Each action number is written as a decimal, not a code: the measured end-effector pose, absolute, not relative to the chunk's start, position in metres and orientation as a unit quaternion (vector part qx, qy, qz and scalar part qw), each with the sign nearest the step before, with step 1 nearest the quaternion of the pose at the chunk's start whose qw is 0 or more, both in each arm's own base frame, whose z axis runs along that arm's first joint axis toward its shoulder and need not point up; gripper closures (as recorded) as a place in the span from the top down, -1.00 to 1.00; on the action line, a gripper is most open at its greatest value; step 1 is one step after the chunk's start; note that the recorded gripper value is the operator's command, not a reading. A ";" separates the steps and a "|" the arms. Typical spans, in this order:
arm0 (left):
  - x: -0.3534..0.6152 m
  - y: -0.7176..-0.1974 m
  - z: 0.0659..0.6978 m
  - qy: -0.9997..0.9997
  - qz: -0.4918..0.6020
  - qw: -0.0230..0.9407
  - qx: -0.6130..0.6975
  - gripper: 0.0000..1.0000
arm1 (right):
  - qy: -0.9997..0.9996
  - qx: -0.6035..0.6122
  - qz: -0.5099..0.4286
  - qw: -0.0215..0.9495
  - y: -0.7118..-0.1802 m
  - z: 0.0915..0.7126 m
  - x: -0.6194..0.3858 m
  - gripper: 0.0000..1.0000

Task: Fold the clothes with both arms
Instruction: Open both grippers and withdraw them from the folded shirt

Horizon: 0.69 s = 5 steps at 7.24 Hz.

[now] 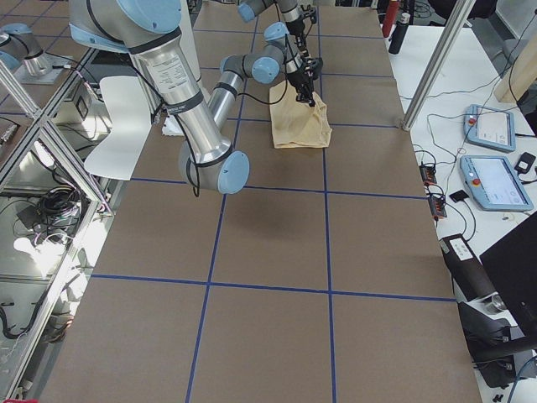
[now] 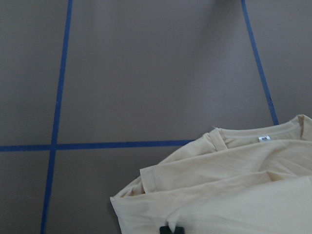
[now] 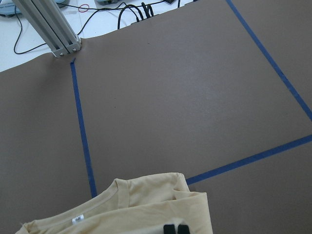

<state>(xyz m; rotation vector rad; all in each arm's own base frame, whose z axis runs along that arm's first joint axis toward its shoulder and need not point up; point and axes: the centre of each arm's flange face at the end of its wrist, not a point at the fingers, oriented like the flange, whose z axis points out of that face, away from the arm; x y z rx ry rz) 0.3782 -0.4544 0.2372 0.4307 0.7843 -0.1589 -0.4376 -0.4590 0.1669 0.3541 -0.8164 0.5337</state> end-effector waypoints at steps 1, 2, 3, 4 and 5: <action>0.398 -0.473 0.260 0.372 -0.079 0.900 0.211 -1.00 | -0.392 0.171 0.259 0.866 -0.480 0.173 -0.461 -1.00; 0.415 -0.487 0.283 0.368 -0.080 0.902 0.212 -1.00 | -0.392 0.174 0.263 0.864 -0.502 0.185 -0.484 -1.00; 0.428 -0.497 0.303 0.366 -0.080 0.903 0.211 -1.00 | -0.386 0.175 0.264 0.866 -0.520 0.197 -0.501 -1.00; 0.439 -0.504 0.321 0.364 -0.079 0.904 0.210 -1.00 | -0.379 0.175 0.264 0.869 -0.531 0.210 -0.510 -1.00; 0.450 -0.507 0.334 0.365 -0.077 0.904 0.209 -1.00 | -0.372 0.173 0.264 0.873 -0.537 0.220 -0.515 -1.00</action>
